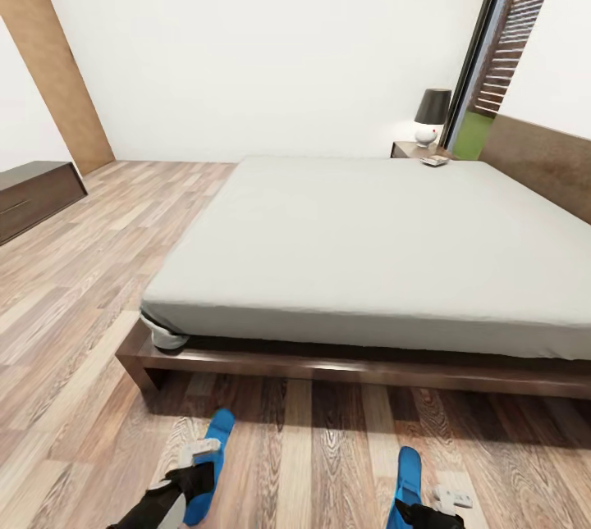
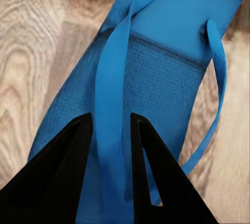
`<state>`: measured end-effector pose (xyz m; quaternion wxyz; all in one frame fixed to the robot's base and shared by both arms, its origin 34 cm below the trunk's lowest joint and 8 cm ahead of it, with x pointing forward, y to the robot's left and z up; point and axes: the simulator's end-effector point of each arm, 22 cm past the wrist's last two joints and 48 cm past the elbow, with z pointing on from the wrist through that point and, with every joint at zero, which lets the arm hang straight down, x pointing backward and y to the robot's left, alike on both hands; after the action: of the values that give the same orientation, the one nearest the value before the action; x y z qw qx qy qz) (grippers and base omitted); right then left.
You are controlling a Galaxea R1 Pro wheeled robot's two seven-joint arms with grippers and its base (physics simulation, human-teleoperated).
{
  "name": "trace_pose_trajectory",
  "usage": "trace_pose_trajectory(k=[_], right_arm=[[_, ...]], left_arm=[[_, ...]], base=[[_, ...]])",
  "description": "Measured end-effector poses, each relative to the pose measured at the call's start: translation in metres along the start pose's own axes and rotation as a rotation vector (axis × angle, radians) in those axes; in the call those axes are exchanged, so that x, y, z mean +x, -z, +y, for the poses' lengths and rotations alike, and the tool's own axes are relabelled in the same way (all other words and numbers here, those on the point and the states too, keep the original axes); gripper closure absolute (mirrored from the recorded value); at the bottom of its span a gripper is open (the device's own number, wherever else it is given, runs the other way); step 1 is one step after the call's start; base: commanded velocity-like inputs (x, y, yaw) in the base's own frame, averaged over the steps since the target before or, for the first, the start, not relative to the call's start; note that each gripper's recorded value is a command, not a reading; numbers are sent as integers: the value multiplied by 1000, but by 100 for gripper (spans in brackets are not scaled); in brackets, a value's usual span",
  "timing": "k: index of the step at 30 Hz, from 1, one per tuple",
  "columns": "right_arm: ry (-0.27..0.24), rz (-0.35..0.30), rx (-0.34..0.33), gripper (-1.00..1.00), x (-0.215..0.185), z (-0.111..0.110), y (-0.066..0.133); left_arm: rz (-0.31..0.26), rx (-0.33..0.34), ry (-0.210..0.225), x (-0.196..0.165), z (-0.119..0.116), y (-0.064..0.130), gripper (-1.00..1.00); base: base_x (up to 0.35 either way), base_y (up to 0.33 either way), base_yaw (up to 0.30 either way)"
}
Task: In the bedroom, move the book from the bed onto either nightstand, and place the two sandals side by side next to the bed.
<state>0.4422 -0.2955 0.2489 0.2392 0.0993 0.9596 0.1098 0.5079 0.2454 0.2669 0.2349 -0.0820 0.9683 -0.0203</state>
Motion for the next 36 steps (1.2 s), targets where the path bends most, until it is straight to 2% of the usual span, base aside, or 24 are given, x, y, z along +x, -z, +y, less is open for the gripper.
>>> trace_pose_trajectory(k=[2,4,6,9,12,14,15,16,19,20,24,27,29,31,32,33,34,35,36], right_arm=[[0,-1,2,100,0,-1,0],[0,-1,3,100,-1,-2,0],[-1,-1,4,100,-1,-3,1],[-1,-2,4,100,-1,-3,1],[-2,-3,3,100,-2,-3,1],[-2,-4,3,100,-2,-3,1],[-2,-4,3,100,-2,-3,1],[-2,-4,3,100,-2,-3,1],[-2,-7,5,100,-4,-4,1],[-2,-10,8,100,-6,-7,1],[-4,-25,14,100,-14,-11,2],[0,-62,1,100,-42,-6,1],[-2,-49,-17,100,-59,1,1],[-25,-15,-108,100,-79,26,4],[-41,-1,-184,100,-85,45,8],[-64,13,-318,100,-94,71,18],[-61,18,-395,100,-100,73,30],[-55,20,-465,100,-111,61,49],[-39,13,-485,100,-129,24,74]], left_arm=[[10,-134,-6,-23,15,6,100],[19,-166,-10,-38,17,8,100],[43,-168,-11,-41,16,8,100],[74,-145,-12,-40,11,8,100],[101,-77,-9,-43,-2,7,100],[115,-7,-5,-45,-9,6,100],[116,25,6,-48,-8,7,100],[116,59,48,-50,-8,7,100],[107,84,135,-57,1,8,100],[104,87,149,-59,2,8,100],[102,89,162,-60,5,8,100],[100,91,164,-60,4,8,100],[100,92,164,-60,4,8,100],[100,92,165,-60,4,8,100],[100,93,166,-60,3,8,100],[100,93,166,-60,3,8,100],[101,94,166,-60,3,8,100],[101,94,166,-60,3,8,100],[100,98,167,-60,1,8,100]], base=[[0,0,0],[0,0,0],[0,0,0],[0,0,0],[0,0,0],[0,0,0],[0,0,0],[0,0,0],[0,0,0],[0,0,0],[0,0,0],[0,0,0],[0,0,0],[0,0,0],[0,0,0],[0,0,0],[0,0,0],[0,0,0],[0,0,0]])
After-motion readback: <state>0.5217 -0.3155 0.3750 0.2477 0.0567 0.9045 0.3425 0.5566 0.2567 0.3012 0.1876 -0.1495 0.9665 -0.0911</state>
